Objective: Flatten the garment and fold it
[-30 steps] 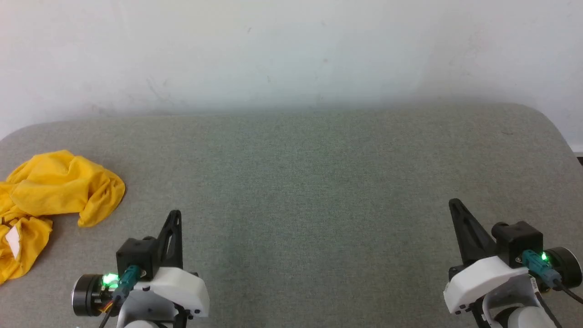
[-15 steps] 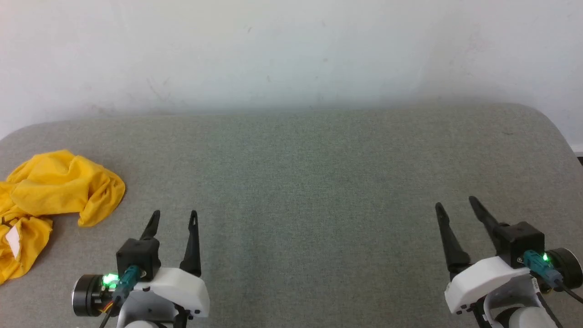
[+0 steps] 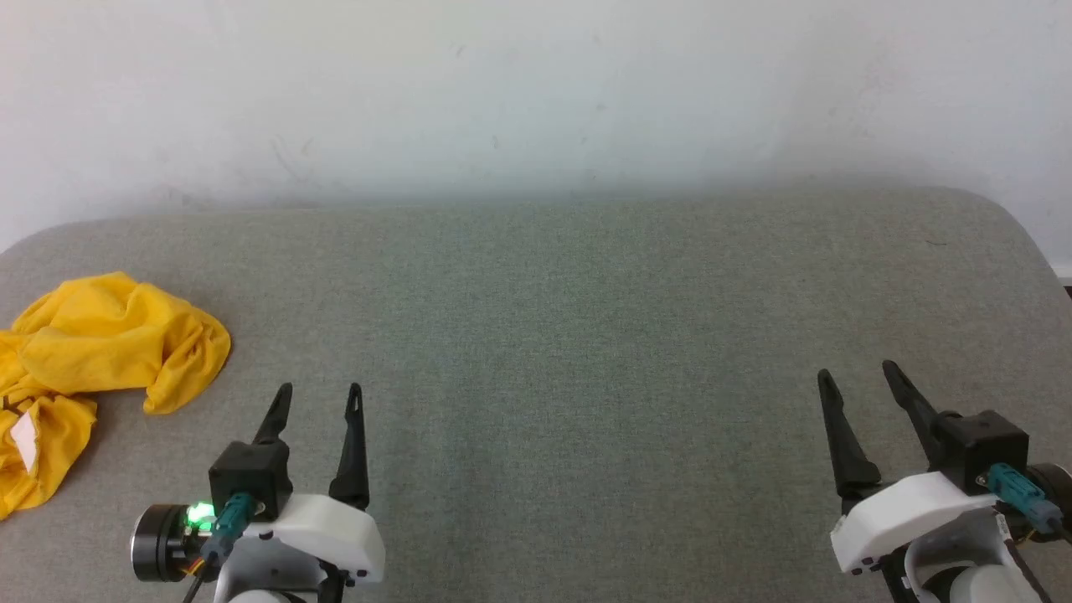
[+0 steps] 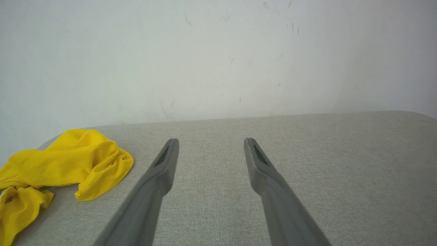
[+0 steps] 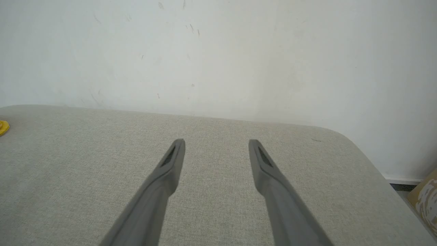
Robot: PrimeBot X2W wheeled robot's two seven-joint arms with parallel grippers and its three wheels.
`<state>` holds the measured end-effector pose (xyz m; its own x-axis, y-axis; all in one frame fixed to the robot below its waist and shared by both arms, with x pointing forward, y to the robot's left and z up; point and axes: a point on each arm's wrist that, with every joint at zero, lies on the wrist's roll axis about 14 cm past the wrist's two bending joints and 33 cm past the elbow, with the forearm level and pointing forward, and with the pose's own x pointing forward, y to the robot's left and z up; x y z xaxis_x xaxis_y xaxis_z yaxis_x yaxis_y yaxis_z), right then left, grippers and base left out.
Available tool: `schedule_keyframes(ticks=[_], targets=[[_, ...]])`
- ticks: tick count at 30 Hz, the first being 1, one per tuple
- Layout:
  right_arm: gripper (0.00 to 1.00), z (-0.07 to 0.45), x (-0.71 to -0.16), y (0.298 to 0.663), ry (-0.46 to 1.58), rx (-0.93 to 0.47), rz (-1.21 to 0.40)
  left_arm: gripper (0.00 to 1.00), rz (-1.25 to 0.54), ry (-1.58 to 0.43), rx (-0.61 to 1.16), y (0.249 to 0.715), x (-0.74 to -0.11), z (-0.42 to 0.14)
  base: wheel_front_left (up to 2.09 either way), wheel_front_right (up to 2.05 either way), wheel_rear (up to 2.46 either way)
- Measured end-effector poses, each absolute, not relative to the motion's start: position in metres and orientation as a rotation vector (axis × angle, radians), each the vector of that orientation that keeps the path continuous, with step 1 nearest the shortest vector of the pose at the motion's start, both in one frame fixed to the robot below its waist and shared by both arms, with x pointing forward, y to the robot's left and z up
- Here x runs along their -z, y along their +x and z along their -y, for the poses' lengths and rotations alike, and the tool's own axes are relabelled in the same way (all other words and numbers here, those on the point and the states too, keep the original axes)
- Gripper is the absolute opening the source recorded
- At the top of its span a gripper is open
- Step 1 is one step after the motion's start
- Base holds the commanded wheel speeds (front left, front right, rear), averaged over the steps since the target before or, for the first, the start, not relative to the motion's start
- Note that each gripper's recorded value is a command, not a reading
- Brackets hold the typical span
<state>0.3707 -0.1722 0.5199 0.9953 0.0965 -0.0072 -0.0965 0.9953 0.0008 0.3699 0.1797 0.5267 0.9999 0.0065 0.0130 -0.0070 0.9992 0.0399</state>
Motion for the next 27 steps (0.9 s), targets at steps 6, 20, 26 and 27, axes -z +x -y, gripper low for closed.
schedule_keyframes(ticks=[6, 20, 26, 27], targets=[[1.0, 0.177, -0.52, 0.371, 0.015, -0.083, 0.001, 1.0, 0.02, 0.033, -0.009, 0.369, -0.526, -0.181, 0.0, 0.0, 0.0], [1.0, 0.184, -0.518, 0.375, 0.042, -0.06, 0.011, 1.0, 0.042, 0.014, -0.03, 0.366, -0.528, -0.187, 0.0, 0.0, 0.0], [1.0, 0.182, -0.517, 0.377, 0.052, -0.066, 0.015, 1.0, 0.05, 0.011, -0.044, 0.362, -0.529, -0.192, 0.0, 0.0, 0.0], [1.0, 0.181, -0.517, 0.378, 0.052, -0.068, 0.018, 1.0, 0.052, 0.011, -0.048, 0.362, -0.529, -0.193, 0.0, 0.0, 0.0]])
